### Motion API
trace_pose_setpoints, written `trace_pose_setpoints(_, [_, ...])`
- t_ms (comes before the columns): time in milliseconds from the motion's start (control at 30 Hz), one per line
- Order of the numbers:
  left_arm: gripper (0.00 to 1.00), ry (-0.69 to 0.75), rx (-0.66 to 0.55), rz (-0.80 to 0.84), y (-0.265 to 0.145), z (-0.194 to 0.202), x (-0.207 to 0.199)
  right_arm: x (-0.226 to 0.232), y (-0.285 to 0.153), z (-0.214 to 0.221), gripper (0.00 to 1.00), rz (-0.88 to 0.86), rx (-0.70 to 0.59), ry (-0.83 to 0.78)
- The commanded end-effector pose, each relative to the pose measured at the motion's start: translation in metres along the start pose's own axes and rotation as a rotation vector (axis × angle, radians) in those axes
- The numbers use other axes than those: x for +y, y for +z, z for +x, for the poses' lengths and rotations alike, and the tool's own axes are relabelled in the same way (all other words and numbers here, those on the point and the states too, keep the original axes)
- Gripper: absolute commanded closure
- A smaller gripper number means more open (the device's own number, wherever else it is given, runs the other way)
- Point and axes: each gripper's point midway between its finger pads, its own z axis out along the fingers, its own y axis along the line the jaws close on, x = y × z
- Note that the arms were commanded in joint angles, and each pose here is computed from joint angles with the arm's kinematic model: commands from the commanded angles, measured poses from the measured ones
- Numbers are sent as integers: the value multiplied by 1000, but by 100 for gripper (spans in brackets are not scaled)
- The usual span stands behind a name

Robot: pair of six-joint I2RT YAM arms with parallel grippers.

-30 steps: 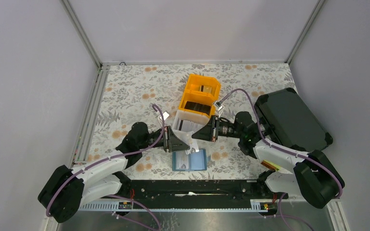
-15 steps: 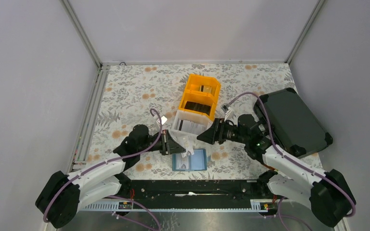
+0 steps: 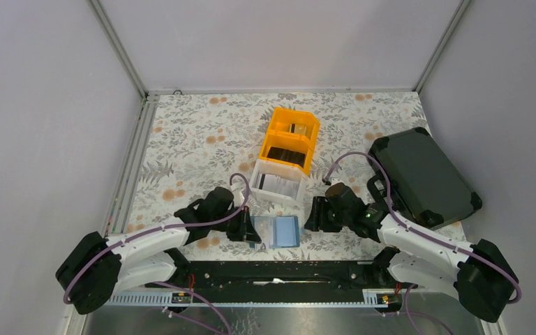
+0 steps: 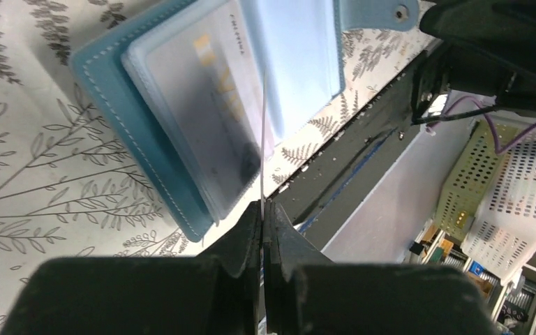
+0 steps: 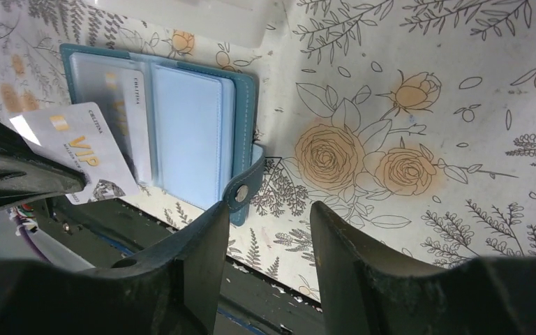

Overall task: Put the credit cards into the card holder
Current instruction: Insert the credit card into the card holder.

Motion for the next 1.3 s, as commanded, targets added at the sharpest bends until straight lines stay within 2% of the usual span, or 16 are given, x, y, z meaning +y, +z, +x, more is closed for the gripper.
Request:
trace_pose_setpoints(0, [100,9,-91,-9,6,-29,-12,-7,5,-1,47,54,-33,19])
trace_pose_setpoints(433, [100,-19,-49,11,18,-31,-15,21,6,-13,41,-44,-64,4])
trace_pose_setpoints(1067, [100,-33,-19,0,23,-28,-12,31,6,-16,37,1,-86,-39])
trace_pose_setpoints(1167, [100,-35,-19,-2,23,-27,-11,25,11,-14,37,31,-83,-43])
trace_pose_setpoints(1267, [100,-32,-27,9,23,-29,-13,19,16,-12,42,58,-72,-47])
